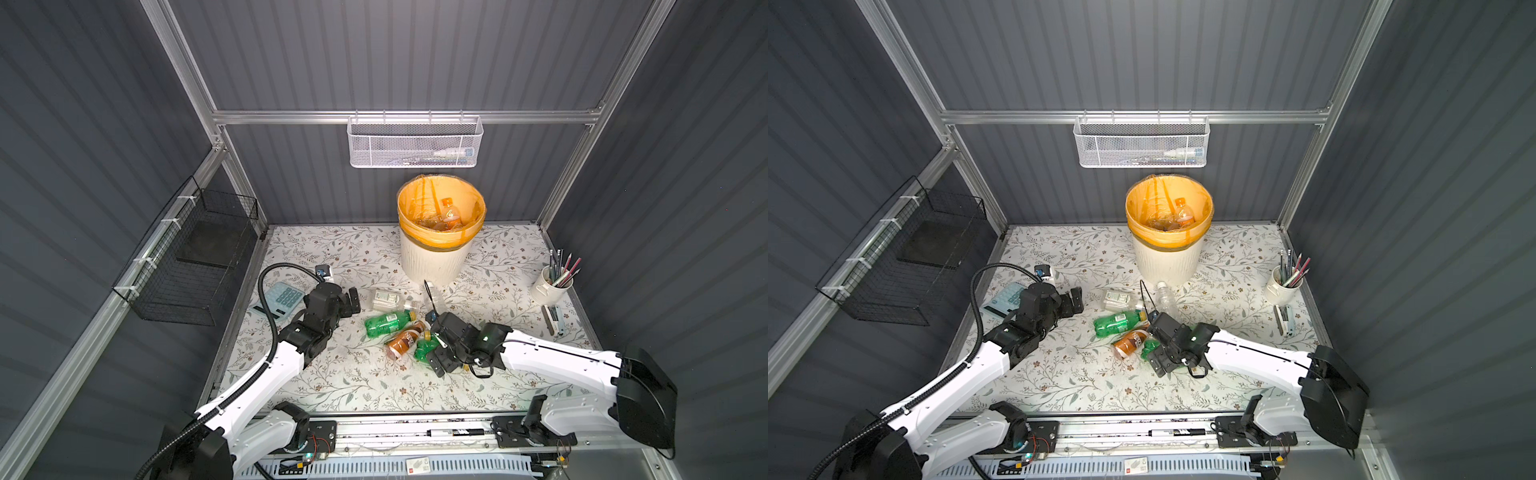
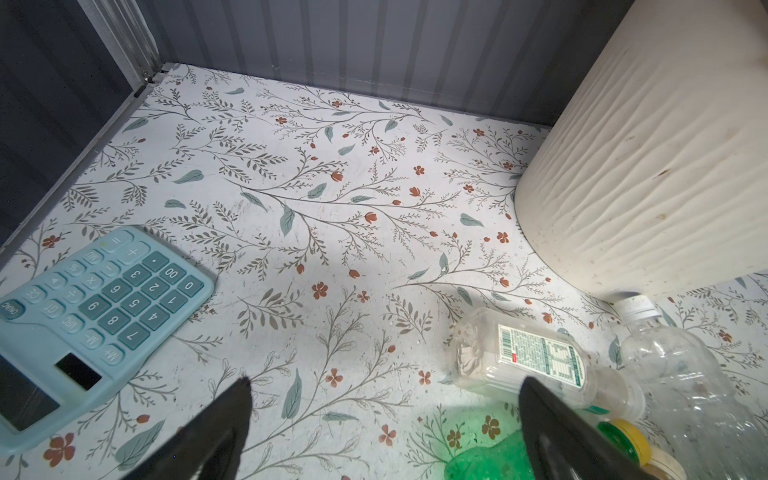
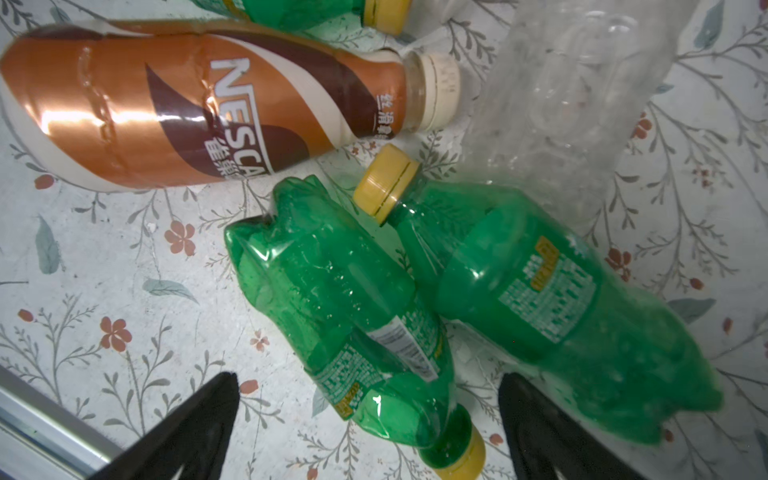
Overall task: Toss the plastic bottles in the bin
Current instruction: 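Lower the right gripper onto a crushed green soda bottle and close, then lift the green bottle with the right gripper and release it into the bin, then withdraw the right gripper from the bin back over the remaining green bottle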
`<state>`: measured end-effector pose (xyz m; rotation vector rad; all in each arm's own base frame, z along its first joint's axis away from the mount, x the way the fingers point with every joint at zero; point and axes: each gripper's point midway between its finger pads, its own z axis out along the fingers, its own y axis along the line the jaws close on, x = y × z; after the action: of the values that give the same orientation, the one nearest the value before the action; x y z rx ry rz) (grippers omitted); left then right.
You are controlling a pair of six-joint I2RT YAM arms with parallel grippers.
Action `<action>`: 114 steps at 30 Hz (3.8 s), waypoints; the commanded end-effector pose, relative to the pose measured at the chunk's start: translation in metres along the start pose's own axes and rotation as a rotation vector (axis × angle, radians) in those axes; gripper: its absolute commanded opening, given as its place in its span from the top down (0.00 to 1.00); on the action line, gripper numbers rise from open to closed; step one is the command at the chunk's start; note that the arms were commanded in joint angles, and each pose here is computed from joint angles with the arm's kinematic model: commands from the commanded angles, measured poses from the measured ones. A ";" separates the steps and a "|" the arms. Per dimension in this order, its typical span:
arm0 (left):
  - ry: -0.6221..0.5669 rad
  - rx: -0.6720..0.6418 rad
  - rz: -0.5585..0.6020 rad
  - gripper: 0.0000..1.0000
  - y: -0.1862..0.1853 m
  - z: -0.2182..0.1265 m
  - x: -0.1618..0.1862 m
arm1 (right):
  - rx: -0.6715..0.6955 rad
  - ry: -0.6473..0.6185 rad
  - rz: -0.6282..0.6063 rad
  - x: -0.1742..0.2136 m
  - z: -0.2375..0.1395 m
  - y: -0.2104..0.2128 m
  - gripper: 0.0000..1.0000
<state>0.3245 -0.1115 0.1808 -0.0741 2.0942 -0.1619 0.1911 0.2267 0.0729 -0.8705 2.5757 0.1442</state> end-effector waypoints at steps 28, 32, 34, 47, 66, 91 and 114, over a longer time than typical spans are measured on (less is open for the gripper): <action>0.044 -0.057 0.028 0.00 0.011 0.009 0.017 | 0.074 0.232 -0.147 0.015 0.038 0.012 0.05; 0.043 -0.058 0.026 0.00 0.012 0.009 0.017 | 0.081 0.244 -0.149 0.014 0.040 0.012 0.12; 0.045 -0.057 0.028 0.00 0.011 0.009 0.017 | 0.080 0.252 -0.150 0.016 0.041 0.012 0.17; 0.049 -0.060 0.026 0.00 0.012 0.010 0.018 | 0.075 0.077 -0.093 -0.012 0.013 0.005 0.42; 0.046 -0.033 0.035 0.00 0.005 0.013 0.013 | 0.395 -1.148 0.155 -0.136 -0.317 -0.123 0.48; 0.096 0.019 0.061 0.00 -0.001 0.014 0.030 | 0.139 -0.861 0.303 -0.318 -0.225 -0.218 0.01; 0.101 0.059 0.033 0.00 -0.007 0.020 0.041 | -0.005 -0.709 1.035 -0.072 -0.134 -0.174 0.01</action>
<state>0.3208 -0.1251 0.1405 0.0142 2.1900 -0.1991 0.3177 0.0937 0.2547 0.2925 2.0217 0.4430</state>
